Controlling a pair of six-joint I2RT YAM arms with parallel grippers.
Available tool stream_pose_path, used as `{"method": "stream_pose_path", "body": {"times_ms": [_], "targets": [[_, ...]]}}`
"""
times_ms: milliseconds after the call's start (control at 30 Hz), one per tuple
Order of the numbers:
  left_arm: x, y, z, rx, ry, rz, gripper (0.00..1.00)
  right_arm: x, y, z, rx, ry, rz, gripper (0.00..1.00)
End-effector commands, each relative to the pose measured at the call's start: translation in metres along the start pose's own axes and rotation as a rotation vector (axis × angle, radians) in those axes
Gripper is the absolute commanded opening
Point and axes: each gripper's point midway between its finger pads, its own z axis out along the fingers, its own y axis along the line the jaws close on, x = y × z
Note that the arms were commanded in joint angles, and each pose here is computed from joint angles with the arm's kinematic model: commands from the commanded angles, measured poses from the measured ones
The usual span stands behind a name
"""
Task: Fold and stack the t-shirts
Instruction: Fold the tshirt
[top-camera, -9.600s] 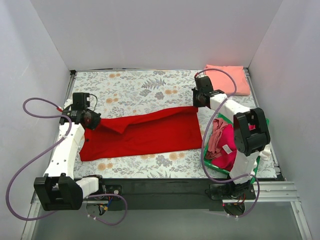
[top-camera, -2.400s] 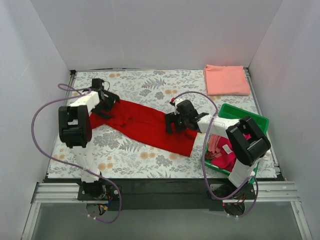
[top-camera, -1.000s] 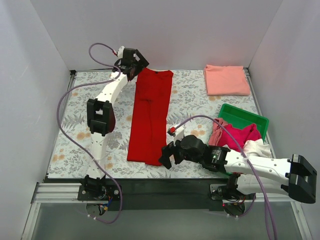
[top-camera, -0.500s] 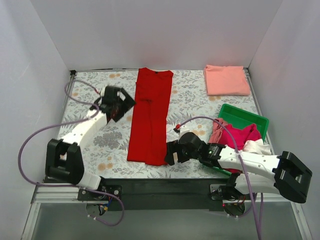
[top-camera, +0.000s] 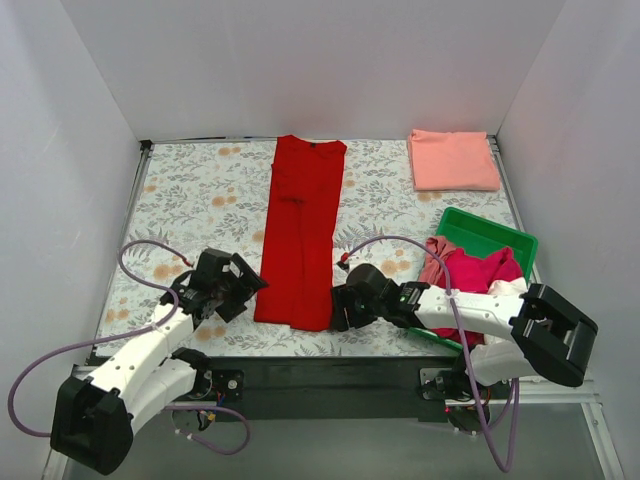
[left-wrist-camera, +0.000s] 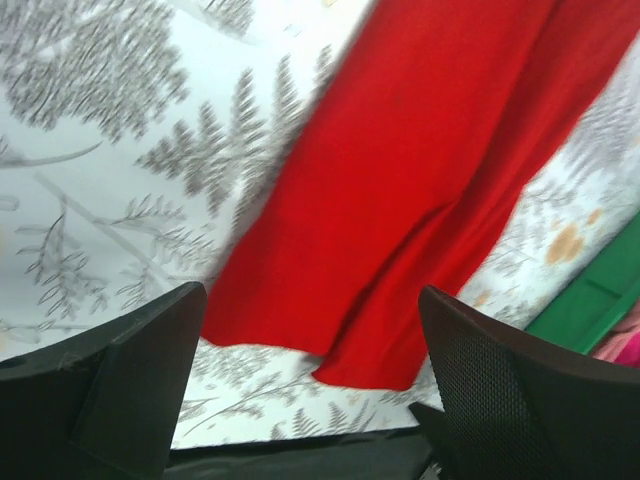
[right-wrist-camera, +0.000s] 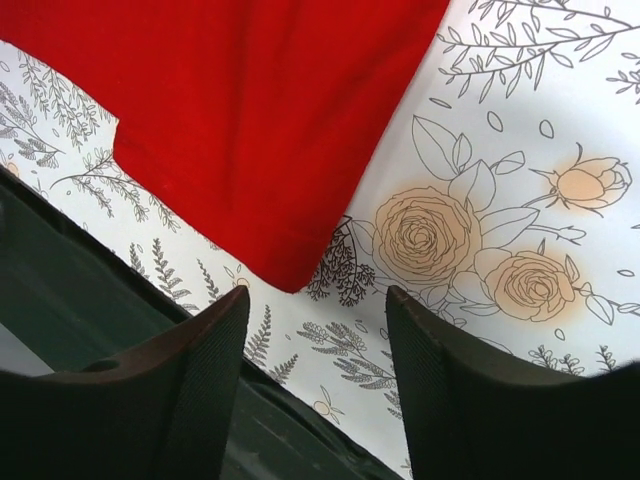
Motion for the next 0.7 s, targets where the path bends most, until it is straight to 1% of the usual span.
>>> {"method": "stream_pose_path", "body": {"times_ms": [0,33,100,133,167,200,267,333,367,400,433,500,533,567,600,633,667], "targets": [[0.029,0.026,0.002,-0.048,0.106,-0.031,0.83,-0.026,0.016,0.002,-0.031,-0.072,0.017,0.61],[0.034,0.033,0.004,-0.064,0.119,-0.035,0.79,-0.027,0.015,0.003,-0.027,-0.074,0.019,0.56],[0.035,0.041,0.007,-0.088,0.116,-0.041,0.71,-0.029,0.016,0.007,-0.021,-0.072,0.019,0.53],[0.037,0.044,0.009,-0.097,0.122,-0.043,0.69,-0.029,0.016,0.009,-0.02,-0.068,0.018,0.48],[0.046,0.049,0.01,-0.103,0.164,-0.041,0.66,-0.027,0.015,0.012,-0.014,-0.058,0.018,0.47],[0.048,0.047,0.012,-0.094,0.176,-0.039,0.59,-0.027,0.016,0.013,-0.016,-0.056,0.021,0.44],[0.054,0.055,0.014,-0.119,0.198,-0.043,0.53,-0.024,0.015,0.018,-0.015,-0.041,0.03,0.39],[0.06,0.064,0.018,-0.141,0.216,-0.04,0.41,-0.02,0.018,0.02,-0.027,-0.023,0.038,0.31],[0.062,0.065,0.019,-0.144,0.22,-0.041,0.36,-0.016,0.017,0.021,-0.027,-0.007,0.042,0.31],[0.065,0.069,0.019,-0.156,0.235,-0.04,0.32,-0.02,0.02,0.023,-0.042,-0.024,0.047,0.31],[0.066,0.07,0.02,-0.156,0.236,-0.042,0.23,-0.015,0.023,0.023,-0.061,-0.002,0.057,0.31],[0.067,0.073,0.02,-0.166,0.235,-0.045,0.14,-0.007,0.023,0.025,-0.073,0.016,0.069,0.3],[0.068,0.074,0.02,-0.167,0.239,-0.046,0.1,-0.006,0.024,0.025,-0.083,0.018,0.072,0.27],[0.069,0.074,0.02,-0.167,0.239,-0.047,0.0,-0.002,0.024,0.026,-0.088,0.023,0.078,0.24],[0.07,0.074,0.019,-0.164,0.243,-0.05,0.0,0.001,0.025,0.025,-0.1,0.033,0.08,0.19],[0.073,0.074,0.018,-0.16,0.255,-0.054,0.0,0.004,0.028,0.025,-0.114,0.036,0.078,0.11],[0.074,0.074,0.017,-0.155,0.258,-0.057,0.0,0.008,0.027,0.023,-0.119,0.043,0.082,0.07]]}}
